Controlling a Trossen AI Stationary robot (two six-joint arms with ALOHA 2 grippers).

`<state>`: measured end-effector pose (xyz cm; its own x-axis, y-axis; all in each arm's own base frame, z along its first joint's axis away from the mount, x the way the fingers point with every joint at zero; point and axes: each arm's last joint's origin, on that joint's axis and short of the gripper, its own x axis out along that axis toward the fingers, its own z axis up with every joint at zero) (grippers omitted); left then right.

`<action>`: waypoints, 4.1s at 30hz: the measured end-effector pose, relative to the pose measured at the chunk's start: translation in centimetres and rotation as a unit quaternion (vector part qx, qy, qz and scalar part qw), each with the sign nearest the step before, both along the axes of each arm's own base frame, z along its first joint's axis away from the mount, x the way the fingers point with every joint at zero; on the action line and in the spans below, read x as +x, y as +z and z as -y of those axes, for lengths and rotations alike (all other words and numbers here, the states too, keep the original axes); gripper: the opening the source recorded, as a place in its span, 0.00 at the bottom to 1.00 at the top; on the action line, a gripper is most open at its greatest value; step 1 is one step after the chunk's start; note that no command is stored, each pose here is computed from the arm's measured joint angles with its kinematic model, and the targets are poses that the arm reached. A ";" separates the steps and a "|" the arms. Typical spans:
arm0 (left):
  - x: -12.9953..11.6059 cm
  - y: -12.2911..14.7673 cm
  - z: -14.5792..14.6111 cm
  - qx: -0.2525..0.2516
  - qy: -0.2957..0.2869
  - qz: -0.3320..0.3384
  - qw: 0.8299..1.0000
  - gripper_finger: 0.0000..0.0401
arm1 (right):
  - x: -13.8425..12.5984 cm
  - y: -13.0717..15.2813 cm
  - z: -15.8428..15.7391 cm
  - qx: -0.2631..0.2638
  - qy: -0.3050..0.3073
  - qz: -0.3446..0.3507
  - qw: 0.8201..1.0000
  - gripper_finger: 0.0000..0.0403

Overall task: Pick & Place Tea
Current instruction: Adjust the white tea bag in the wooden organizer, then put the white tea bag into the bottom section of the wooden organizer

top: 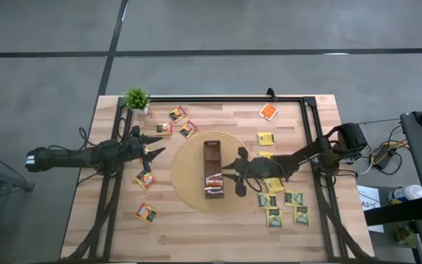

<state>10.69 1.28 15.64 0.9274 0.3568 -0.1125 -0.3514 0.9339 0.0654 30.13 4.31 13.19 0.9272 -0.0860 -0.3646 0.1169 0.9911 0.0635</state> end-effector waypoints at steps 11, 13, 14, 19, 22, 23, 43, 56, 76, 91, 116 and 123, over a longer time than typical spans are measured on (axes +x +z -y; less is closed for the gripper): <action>0.0 0.0 0.0 0.000 0.000 0.000 1.000 0.50 | -0.1 -0.1 1.0 0.017 -0.064 0.005 0.998 0.24; 0.0 0.0 0.0 0.000 0.000 0.000 1.000 0.50 | -0.1 -0.2 1.0 0.017 -0.063 0.004 0.998 0.23; 0.0 0.0 0.0 0.000 0.000 0.000 1.000 0.50 | -0.1 -0.2 1.0 0.017 -0.059 0.002 0.998 0.23; 0.0 0.0 0.0 0.000 0.000 0.000 1.000 0.50 | 0.2 -0.1 0.4 0.022 0.043 -0.005 0.999 0.24; 0.0 0.0 0.0 0.000 0.000 0.000 1.000 0.50 | 0.3 0.1 0.0 0.027 0.111 -0.005 0.993 0.26; 0.0 0.0 0.0 0.000 0.000 0.000 1.000 0.50 | 0.3 0.2 -0.1 0.029 0.125 -0.004 0.992 0.26; 0.0 0.0 0.0 0.000 0.000 0.000 1.000 0.50 | -2.3 3.0 1.3 -0.015 0.003 -0.079 0.997 0.25; 0.0 0.0 0.0 0.000 0.000 0.000 1.000 0.50 | -10.2 6.9 4.6 0.004 -0.213 -0.108 0.971 0.21; 0.0 0.0 0.0 0.000 0.000 0.000 1.000 0.50 | -14.6 5.3 12.8 0.043 -0.379 -0.145 0.913 0.58; 0.0 0.0 0.0 0.000 0.000 0.000 1.000 0.50 | -13.1 2.8 20.7 0.100 -0.404 -0.261 0.871 0.62; 0.0 0.0 0.0 0.000 0.000 0.000 1.000 0.50 | -10.1 -0.5 25.3 0.098 -0.383 -0.371 0.840 0.47; 0.0 0.0 0.0 0.000 0.000 0.000 1.000 0.50 | -10.2 -0.5 25.1 0.092 -0.370 -0.384 0.841 0.18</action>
<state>10.69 1.27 15.65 0.9277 0.3561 -0.1120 -0.3508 0.9342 0.0649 19.89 -20.78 12.71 0.1298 -0.4129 -0.9015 0.7746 0.6098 -0.1678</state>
